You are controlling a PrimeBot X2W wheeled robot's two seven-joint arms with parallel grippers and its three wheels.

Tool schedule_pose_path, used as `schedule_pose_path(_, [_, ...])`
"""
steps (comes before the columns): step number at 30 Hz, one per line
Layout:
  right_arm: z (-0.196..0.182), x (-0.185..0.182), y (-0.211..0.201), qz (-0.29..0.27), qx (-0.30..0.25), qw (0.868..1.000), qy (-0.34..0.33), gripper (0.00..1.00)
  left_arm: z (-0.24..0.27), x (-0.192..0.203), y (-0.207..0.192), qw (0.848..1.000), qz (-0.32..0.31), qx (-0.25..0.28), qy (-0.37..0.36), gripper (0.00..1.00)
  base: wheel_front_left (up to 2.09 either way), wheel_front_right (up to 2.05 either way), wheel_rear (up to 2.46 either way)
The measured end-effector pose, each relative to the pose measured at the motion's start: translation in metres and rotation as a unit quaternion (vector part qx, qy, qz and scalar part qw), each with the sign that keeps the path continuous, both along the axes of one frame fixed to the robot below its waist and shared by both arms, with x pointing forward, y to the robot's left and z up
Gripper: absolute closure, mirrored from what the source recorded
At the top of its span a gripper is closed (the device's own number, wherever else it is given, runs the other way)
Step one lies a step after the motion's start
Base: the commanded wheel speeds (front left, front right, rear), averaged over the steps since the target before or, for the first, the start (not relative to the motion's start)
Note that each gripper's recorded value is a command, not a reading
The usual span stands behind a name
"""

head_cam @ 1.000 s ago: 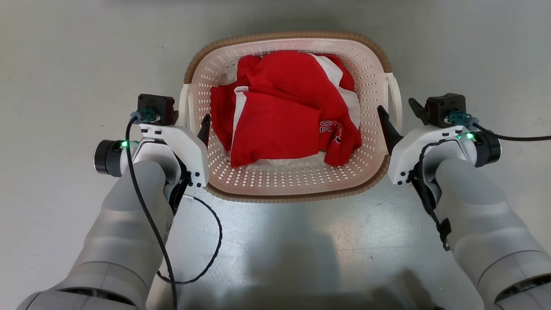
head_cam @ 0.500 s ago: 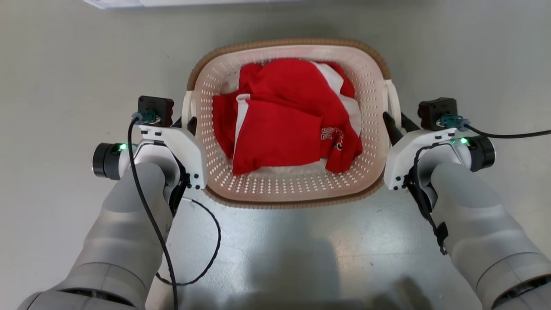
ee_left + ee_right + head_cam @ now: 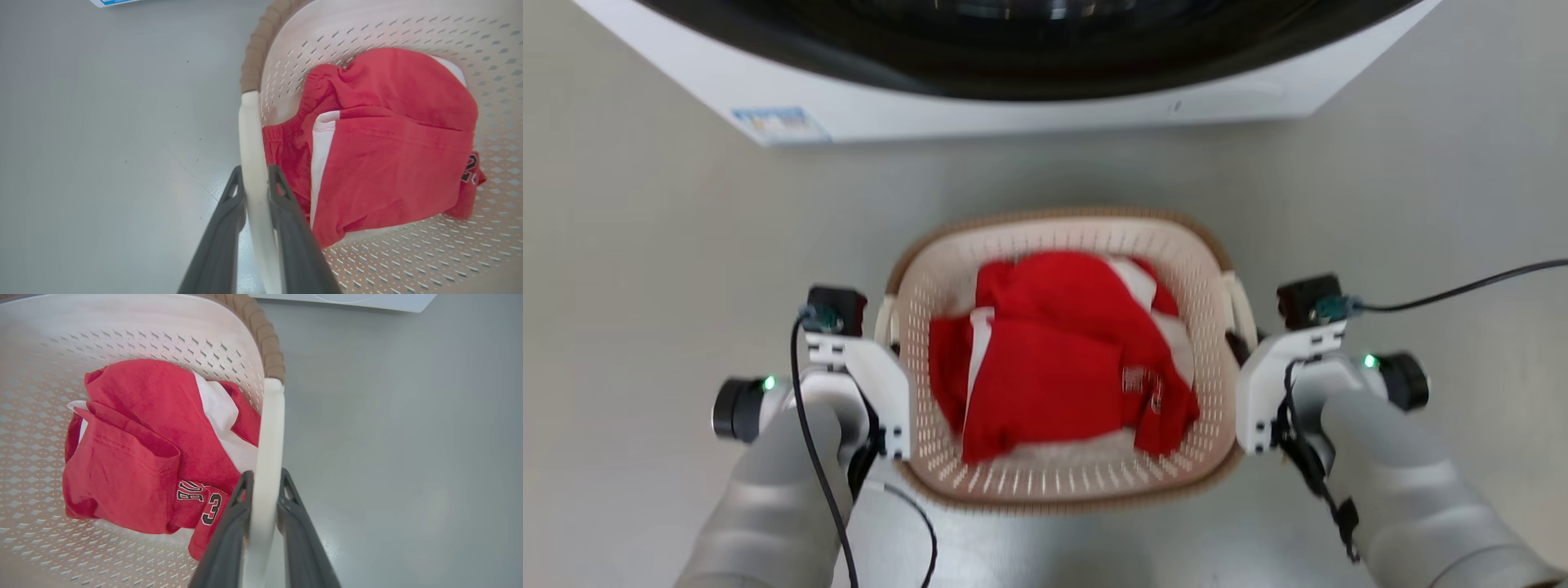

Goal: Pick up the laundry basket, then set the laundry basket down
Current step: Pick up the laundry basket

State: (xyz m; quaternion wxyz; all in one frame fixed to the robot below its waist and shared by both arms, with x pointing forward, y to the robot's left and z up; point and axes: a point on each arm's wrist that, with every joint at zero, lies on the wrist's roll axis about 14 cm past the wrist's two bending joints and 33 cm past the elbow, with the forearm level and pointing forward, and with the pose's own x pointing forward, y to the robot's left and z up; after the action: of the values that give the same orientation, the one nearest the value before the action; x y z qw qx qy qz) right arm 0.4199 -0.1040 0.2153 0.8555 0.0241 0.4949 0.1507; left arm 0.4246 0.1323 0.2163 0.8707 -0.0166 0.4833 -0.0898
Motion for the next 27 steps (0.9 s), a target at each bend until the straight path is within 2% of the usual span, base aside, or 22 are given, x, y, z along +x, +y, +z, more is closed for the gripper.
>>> schedule_pose_path(12, [0.059,-0.045,-0.004,-0.010,0.003,1.000,-0.007,1.00,0.055,-0.038,-0.007,1.000,-0.020,0.004,-0.018,1.00,0.00,0.00,0.00])
schedule_pose_path(23, [0.104,-0.084,-0.007,-0.018,0.006,0.999,-0.049,1.00,0.095,-0.080,-0.011,0.999,-0.021,0.002,-0.047,1.00,0.00,0.00,0.00])
schedule_pose_path(27, [0.118,-0.087,-0.006,-0.017,0.007,0.998,-0.068,1.00,0.108,-0.085,-0.011,0.998,-0.026,0.003,-0.062,1.00,0.00,0.00,0.00])
